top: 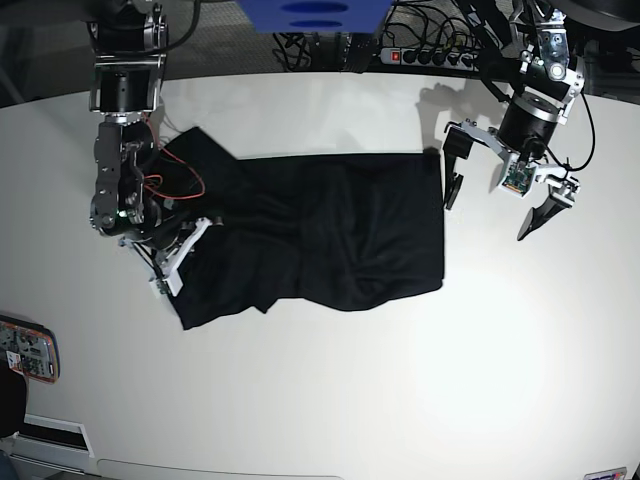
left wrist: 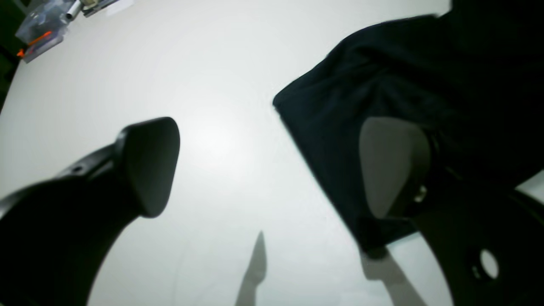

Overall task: Fold the T-shirt properly
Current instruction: 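Fold the held end over the bundle with the right gripper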

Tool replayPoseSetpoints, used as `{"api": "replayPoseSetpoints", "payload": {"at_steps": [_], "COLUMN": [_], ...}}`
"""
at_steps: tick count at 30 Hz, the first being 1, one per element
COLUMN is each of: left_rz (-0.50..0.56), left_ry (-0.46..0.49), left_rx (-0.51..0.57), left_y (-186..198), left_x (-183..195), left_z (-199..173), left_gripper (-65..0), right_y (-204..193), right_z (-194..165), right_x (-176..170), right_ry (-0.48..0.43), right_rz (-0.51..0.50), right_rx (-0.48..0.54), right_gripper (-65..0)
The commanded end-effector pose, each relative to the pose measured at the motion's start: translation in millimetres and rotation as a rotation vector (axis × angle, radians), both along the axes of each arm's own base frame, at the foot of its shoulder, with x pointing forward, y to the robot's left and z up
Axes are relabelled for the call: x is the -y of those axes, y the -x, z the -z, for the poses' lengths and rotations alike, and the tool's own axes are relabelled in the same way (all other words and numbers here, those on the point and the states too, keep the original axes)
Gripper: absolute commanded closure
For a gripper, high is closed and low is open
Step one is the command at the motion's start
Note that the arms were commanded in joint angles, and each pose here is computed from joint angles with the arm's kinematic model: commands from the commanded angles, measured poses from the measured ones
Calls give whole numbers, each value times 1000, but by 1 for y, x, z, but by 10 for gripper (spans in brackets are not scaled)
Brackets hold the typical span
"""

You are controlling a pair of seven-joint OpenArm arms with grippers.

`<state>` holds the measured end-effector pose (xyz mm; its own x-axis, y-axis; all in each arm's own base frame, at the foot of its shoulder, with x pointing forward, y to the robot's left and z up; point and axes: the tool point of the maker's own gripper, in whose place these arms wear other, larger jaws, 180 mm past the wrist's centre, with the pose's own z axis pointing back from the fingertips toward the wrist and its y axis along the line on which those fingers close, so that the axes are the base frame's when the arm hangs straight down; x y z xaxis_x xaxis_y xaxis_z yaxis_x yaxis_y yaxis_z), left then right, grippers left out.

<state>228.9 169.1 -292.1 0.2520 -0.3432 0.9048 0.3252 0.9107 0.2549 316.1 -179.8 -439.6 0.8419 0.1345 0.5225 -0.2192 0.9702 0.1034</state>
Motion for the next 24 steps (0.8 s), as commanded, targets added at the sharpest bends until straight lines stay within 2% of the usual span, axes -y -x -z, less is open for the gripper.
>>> {"api": "replayPoseSetpoints", "payload": {"at_steps": [1,4,9,12,15,18,21,24], "left_rz": [6,6,6,6,6,6,6,6], "left_ry": [13,13,13,13,13,13,13,13], "left_rx": [46,48,49,49,48,46,46,46], "left_y": [-3,-3,-4,-4,-4,-3,-3,-3], "left_x": [1,1,1,1,1,1,1,1], "left_z": [-12,-12,-13,-13,-12,-12,-12,-12], "left_gripper": [-650,-650,-650,-650,-650,-650,-650,-650], "right_y": [13,13,3,-2,-16,-25,-24,-26], "right_z": [9,8,-15,-25,-51,-69,-74,-91], "right_x": [28,44,61,53,54,39,25,9], "right_ry": [122,205,357,424,519,589,636,656], "right_rz": [19,26,10,4,15,-24,-62,-81], "right_rx": [-76,-82,-22,1,52,107,94,127], "right_gripper": [0,0,0,0,0,0,0,0]}}
